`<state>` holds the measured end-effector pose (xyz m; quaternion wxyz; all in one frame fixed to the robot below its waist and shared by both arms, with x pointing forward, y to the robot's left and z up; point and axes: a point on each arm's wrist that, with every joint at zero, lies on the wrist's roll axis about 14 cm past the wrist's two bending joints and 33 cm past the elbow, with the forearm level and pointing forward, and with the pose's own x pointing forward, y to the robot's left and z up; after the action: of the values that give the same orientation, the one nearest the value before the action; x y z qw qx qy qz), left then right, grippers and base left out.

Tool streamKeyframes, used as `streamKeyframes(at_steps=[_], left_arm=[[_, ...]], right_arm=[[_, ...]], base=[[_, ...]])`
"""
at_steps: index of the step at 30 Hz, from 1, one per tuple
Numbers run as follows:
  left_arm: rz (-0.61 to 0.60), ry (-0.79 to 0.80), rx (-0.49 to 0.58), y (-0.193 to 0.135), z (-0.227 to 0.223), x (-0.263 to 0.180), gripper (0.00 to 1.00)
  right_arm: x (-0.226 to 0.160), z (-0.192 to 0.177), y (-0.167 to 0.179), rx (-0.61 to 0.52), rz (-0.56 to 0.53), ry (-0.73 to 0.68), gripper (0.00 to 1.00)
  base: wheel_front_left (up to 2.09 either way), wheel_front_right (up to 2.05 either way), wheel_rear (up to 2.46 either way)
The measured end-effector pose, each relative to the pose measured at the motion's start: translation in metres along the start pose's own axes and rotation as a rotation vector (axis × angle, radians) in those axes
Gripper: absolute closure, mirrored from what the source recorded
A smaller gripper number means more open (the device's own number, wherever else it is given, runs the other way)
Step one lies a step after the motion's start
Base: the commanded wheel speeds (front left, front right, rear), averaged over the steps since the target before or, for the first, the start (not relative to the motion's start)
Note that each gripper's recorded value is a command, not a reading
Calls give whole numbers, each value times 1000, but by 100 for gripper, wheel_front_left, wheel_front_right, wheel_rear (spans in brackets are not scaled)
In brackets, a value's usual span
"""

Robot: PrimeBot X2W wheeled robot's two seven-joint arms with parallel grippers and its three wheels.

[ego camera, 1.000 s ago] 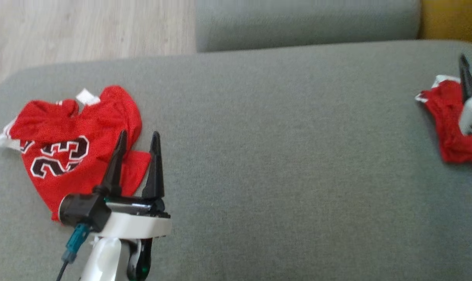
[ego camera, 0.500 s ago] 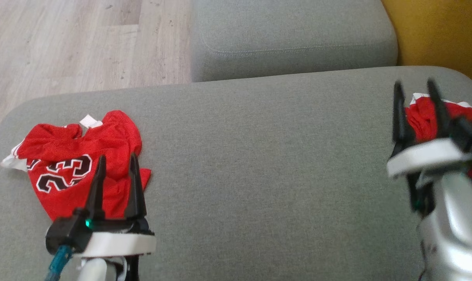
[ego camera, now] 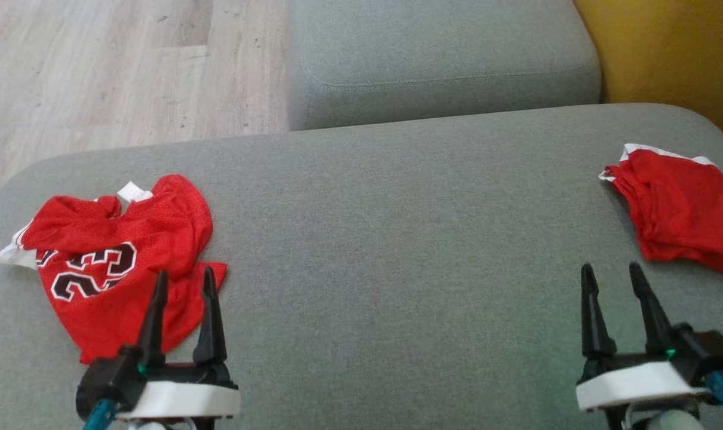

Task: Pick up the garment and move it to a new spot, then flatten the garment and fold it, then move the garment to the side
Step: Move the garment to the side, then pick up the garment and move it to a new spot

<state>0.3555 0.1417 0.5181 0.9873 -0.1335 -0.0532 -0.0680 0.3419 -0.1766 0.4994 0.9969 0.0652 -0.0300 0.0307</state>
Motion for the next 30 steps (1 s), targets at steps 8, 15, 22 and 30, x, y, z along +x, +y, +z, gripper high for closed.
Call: streamKeyframes(at_steps=[8, 15, 22, 30], left_arm=[[-11, 51, 6, -2, -16, -3, 0], [-17, 66, 4, -4, -21, -4, 0], [-7, 63, 5, -1, -20, -6, 0], [73, 42, 39, 23, -12, -21, 0]], right_arm=[[-2, 2, 2, 11, 3, -8, 0], [0, 7, 3, 31, 3, -26, 0], [2, 8, 7, 33, 16, -27, 0], [12, 1, 46, 60, 135, -5, 0]], base=[[0, 0, 0], [0, 0, 0], [0, 0, 0], [0, 0, 0]])
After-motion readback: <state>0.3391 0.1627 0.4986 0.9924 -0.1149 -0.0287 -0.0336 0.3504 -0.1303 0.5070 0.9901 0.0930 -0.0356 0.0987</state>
